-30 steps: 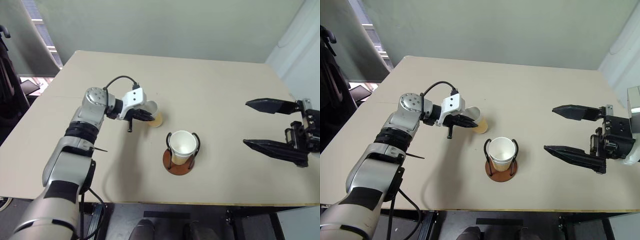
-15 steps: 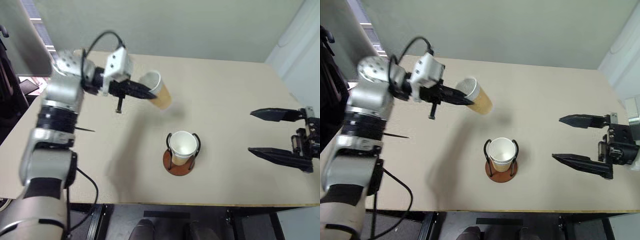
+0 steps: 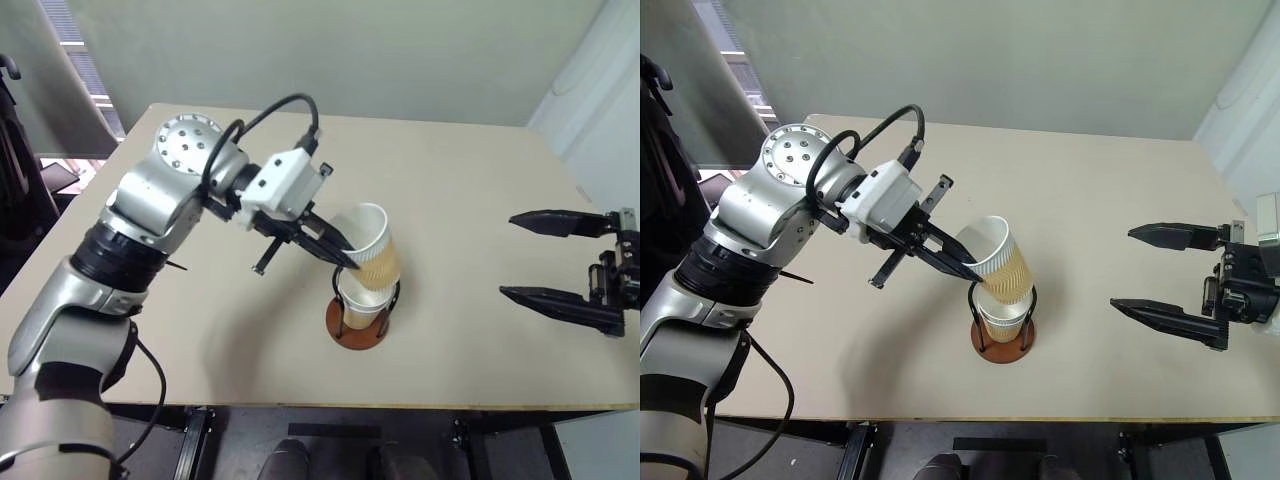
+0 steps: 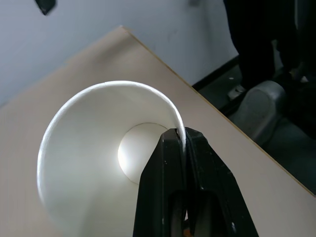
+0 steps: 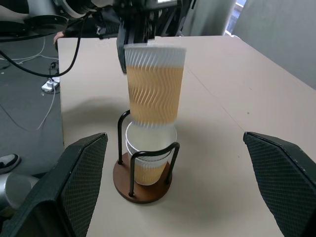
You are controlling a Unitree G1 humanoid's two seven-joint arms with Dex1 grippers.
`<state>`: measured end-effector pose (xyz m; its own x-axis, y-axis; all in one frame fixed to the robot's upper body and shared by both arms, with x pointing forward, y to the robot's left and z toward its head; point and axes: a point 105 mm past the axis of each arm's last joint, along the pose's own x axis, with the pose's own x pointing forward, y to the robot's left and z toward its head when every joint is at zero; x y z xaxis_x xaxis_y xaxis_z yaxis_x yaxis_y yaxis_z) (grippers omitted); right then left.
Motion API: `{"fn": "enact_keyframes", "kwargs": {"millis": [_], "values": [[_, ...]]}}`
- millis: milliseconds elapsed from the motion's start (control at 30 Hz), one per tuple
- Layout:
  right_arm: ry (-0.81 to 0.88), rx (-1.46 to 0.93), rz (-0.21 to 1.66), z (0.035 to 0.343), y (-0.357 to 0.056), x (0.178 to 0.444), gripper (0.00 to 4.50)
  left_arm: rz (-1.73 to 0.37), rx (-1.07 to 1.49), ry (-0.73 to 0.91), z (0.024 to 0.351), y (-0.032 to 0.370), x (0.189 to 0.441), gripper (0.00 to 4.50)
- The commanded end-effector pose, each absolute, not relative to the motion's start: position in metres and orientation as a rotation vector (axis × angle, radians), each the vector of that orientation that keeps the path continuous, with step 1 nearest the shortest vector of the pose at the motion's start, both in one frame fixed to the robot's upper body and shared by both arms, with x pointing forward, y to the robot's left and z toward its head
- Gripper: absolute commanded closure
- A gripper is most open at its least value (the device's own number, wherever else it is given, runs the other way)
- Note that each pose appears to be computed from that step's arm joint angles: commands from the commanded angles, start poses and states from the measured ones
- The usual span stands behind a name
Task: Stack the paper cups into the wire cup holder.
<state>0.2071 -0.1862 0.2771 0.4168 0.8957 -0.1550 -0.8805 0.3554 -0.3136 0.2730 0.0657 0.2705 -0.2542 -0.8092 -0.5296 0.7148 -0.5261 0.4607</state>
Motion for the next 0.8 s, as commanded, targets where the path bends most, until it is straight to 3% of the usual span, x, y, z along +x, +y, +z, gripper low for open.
{"fn": "enact_keyframes", "kwargs": {"millis": [33, 600, 700, 800], "values": [[-0.078, -0.408, 1.134, 0.285, -0.188, 0.2, 0.0, -1.954, 0.961, -0.158, 0.269, 0.065, 0.272, 4.45], [-0.124, -0.345, 1.103, 0.298, -0.19, 0.184, 0.0, -1.931, 1.034, -0.079, 0.248, 0.065, 0.288, 4.45], [-0.118, -0.349, 1.096, 0.296, -0.191, 0.185, 0.0, -1.938, 1.024, -0.076, 0.247, 0.063, 0.287, 3.92], [-0.118, -0.346, 1.098, 0.296, -0.19, 0.185, 0.0, -1.944, 1.019, -0.079, 0.247, 0.062, 0.286, 2.87]]}}
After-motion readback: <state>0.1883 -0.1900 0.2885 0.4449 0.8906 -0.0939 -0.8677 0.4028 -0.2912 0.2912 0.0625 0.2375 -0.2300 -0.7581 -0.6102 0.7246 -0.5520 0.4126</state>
